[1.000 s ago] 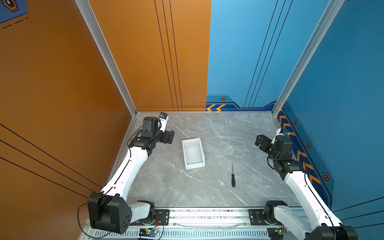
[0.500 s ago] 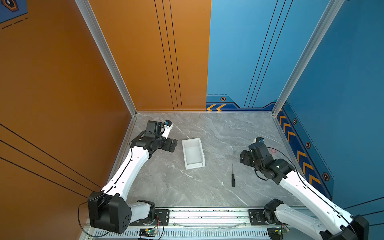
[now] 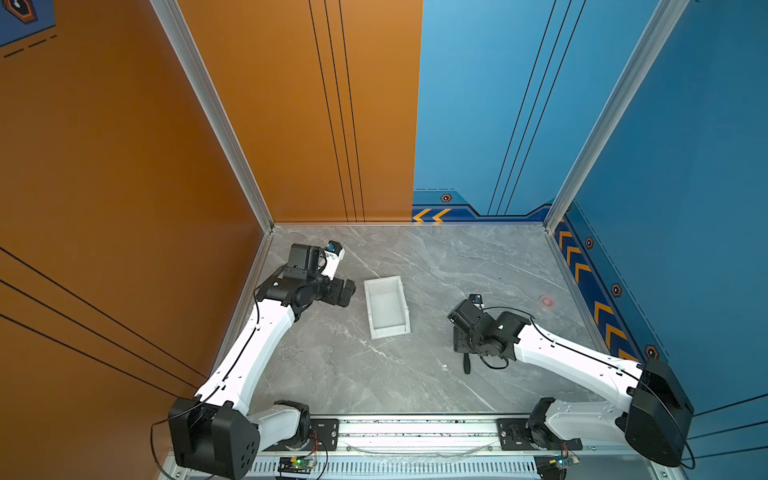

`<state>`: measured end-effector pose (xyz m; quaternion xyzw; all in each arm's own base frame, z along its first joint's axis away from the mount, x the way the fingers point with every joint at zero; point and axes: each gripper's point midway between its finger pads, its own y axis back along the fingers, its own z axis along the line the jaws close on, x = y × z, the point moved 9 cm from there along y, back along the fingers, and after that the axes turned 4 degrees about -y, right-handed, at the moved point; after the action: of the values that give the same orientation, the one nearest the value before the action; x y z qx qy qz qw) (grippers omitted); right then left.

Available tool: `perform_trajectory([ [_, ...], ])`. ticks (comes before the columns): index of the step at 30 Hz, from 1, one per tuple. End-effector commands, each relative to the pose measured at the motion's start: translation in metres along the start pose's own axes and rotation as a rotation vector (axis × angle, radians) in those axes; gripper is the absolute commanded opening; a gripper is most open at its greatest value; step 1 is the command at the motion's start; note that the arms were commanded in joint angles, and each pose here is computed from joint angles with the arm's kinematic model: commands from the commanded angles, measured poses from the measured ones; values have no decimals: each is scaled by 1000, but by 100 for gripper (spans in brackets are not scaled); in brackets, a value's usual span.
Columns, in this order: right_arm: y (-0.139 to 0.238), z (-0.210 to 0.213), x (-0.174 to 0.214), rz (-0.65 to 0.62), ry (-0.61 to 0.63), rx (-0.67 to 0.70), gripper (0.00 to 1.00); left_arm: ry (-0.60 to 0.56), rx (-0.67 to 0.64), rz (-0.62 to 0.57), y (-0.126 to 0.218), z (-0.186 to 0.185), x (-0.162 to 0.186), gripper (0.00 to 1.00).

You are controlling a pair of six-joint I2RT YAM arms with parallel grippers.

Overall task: Put the screwdriver in the bin
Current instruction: 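Lower the right gripper and close it on the screwdriver handle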

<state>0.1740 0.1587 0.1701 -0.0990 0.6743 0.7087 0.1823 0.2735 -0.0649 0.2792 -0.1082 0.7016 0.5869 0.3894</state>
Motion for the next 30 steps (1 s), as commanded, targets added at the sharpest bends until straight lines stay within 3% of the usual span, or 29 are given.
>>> perform_trajectory([
  [1, -7, -12, 17, 54, -49, 68, 66, 30, 46, 28, -2, -5, 7, 98],
  [19, -47, -14, 37, 142, -85, 48, 56, 44, 29, 23, 1, -4, 8, 98],
  [30, -60, -12, 42, 174, -70, 73, 44, 52, 33, 16, 3, -5, 6, 98],
])
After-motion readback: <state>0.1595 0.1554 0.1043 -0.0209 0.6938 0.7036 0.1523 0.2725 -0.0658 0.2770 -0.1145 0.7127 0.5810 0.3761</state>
